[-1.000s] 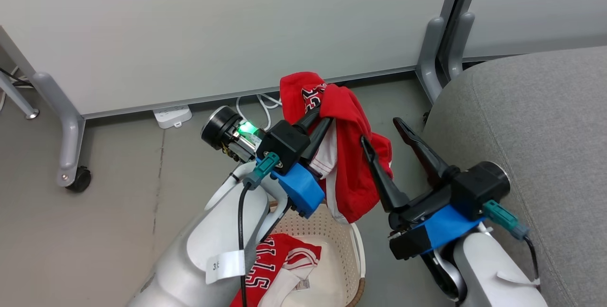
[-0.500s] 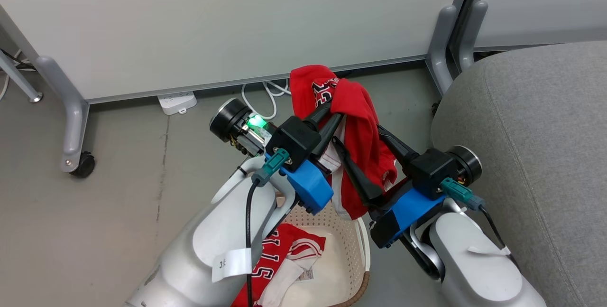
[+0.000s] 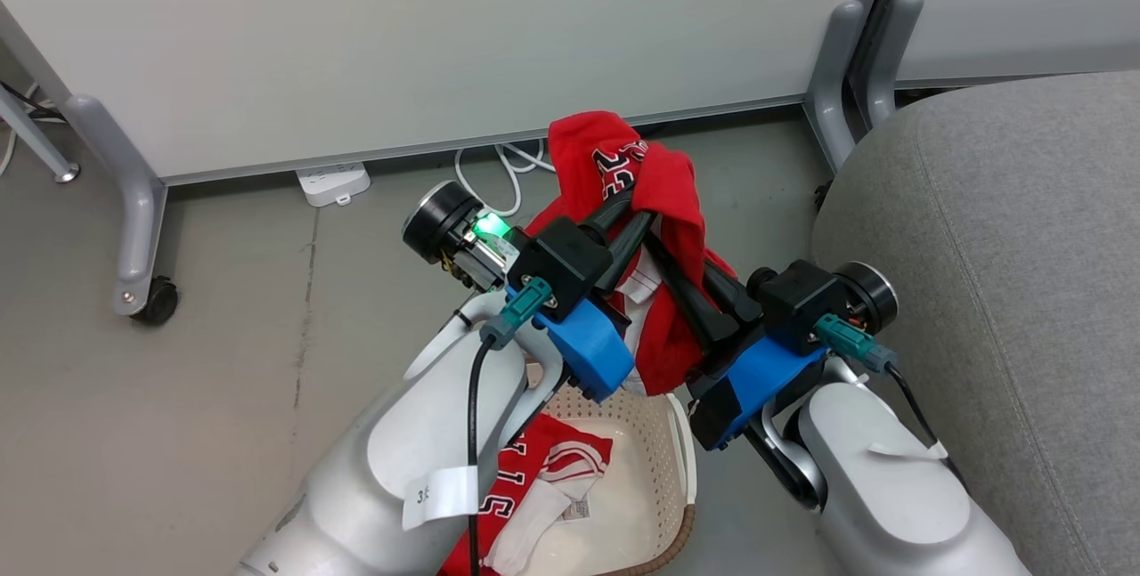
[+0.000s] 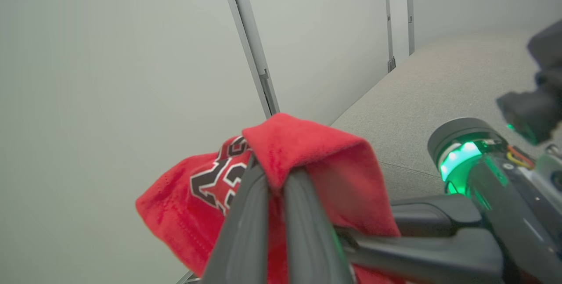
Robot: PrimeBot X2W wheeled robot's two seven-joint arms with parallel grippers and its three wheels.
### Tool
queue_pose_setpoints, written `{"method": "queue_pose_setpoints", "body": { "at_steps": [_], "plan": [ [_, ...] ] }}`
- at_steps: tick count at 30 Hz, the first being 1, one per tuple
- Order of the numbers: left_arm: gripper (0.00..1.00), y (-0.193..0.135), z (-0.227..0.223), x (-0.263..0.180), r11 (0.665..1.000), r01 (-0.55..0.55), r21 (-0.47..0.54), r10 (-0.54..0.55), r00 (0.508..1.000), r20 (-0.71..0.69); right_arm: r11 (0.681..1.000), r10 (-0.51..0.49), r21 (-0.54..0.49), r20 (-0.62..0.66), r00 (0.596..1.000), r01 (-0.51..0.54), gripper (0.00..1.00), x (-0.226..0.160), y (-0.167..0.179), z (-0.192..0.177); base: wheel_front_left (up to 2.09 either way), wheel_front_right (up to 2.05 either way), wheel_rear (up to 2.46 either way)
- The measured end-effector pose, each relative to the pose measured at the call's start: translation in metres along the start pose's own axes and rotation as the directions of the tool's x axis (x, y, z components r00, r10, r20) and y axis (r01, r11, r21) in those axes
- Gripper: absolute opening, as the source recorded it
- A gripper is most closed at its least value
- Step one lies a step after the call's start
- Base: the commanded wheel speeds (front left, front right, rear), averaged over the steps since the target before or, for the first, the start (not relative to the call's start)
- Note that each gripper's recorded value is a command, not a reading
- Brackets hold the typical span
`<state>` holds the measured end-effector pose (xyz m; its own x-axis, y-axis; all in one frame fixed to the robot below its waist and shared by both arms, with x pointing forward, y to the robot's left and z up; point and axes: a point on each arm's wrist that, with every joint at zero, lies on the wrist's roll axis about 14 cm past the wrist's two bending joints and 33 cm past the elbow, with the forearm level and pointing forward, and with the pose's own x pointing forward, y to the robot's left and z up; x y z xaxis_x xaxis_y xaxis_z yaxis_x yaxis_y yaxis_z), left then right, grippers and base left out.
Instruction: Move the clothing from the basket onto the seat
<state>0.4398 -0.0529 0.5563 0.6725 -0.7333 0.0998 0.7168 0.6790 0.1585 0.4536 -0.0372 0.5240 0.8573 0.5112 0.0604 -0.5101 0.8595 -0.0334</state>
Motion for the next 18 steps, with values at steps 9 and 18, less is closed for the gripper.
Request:
{"method": "queue_pose_setpoints", "body": {
  "at_steps": [9, 18],
  "plan": [
    [0.00, -0.0006, -0.0016, 0.0014, 1.000, 0.003, -0.002, -0.003, 1.000, -0.002, 1.000, -0.002, 0.006, -0.002, 1.000, 0.002, 0.00, 0.0008, -0.0006, -0.0015, 0.00, 0.00, 0.00],
    [0.00, -0.0001, -0.0017, 0.0019, 1.000, 0.003, -0.004, -0.003, 1.000, -0.003, 1.000, 0.001, 0.006, 0.003, 1.000, -0.001, 0.00, 0.0021, -0.0001, 0.0000, 0.00, 0.00, 0.00]
  ]
}}
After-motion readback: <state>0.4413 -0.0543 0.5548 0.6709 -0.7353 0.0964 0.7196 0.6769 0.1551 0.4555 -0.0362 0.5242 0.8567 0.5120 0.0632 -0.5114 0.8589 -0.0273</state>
